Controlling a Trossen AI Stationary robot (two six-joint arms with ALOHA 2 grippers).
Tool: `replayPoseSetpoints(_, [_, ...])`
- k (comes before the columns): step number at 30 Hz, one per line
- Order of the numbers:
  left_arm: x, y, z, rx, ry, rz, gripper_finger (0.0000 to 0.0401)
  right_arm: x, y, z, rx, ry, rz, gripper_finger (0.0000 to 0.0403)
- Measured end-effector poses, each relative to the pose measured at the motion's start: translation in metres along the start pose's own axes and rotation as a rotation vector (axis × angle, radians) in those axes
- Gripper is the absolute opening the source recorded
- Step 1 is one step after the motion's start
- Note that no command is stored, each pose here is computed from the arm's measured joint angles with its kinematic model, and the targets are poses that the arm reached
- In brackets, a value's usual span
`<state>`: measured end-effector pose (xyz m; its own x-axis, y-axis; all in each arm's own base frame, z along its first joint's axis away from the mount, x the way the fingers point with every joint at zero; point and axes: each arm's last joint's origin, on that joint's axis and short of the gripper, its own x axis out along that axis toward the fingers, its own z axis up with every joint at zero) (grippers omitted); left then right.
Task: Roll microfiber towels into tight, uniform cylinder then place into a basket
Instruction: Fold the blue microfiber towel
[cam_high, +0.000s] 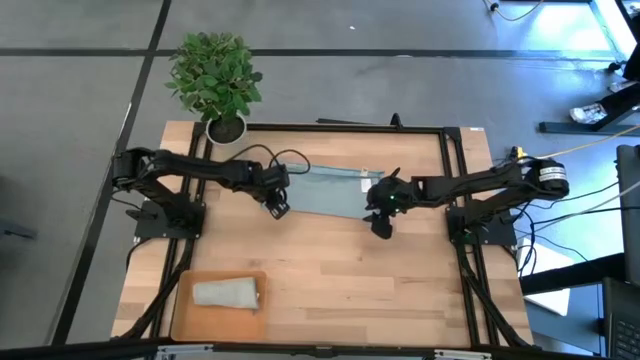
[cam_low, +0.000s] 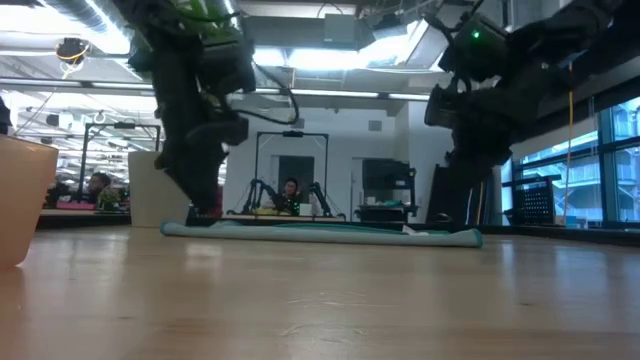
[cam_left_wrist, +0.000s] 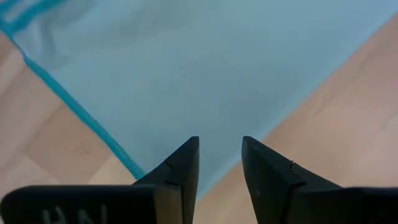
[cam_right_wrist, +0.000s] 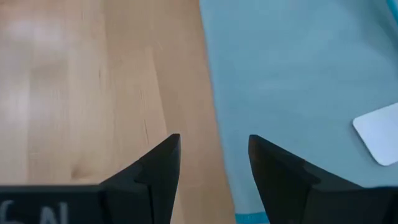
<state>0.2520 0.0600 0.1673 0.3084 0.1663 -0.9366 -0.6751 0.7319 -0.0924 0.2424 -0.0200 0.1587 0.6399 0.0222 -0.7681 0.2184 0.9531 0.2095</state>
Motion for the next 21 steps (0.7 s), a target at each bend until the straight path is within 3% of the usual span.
replayPoseSetpoints(13, [0.019,0.010,-0.032,0.006,0.089,0.042,0.0111,0.026,-0.017,-0.012,0.035,0.114,-0.106,0.0190])
replayPoseSetpoints(21, [0.019,-0.003,-0.045,0.016,0.107,0.015,0.0112,0.031,-0.030,-0.013,0.121,0.112,-0.194,0.0190])
